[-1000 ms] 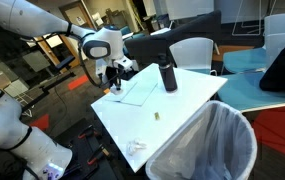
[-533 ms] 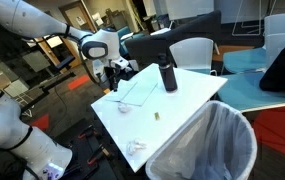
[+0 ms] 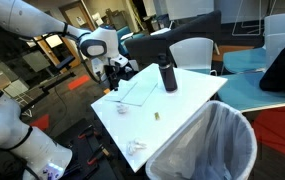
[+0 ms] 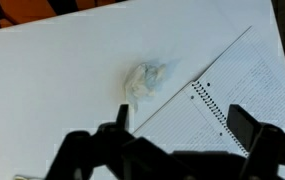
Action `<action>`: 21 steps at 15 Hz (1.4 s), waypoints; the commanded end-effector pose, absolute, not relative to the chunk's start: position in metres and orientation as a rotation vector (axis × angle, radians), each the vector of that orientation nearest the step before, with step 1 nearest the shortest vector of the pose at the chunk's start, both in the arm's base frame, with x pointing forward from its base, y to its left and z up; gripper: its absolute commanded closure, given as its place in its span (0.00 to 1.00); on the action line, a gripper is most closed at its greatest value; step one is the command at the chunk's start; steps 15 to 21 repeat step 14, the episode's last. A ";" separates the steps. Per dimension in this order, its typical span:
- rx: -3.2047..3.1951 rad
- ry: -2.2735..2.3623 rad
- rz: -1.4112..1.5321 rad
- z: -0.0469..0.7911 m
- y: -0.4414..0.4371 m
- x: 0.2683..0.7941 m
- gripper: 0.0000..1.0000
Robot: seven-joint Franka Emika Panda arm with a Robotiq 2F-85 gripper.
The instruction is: Move the crumpled paper at the back of the table to the left
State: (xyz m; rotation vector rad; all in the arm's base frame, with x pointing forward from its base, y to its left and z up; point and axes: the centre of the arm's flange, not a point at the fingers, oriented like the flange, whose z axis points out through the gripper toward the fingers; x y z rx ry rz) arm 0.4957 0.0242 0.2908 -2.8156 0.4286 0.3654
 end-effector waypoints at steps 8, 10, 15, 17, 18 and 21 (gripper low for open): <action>-2.816 0.427 0.351 0.295 0.024 0.496 0.00; -2.816 0.427 0.351 0.295 0.024 0.496 0.00; -2.816 0.427 0.351 0.295 0.024 0.496 0.00; -2.816 0.427 0.351 0.295 0.024 0.496 0.00; -2.816 0.427 0.351 0.295 0.024 0.496 0.00; -2.816 0.427 0.351 0.295 0.024 0.496 0.00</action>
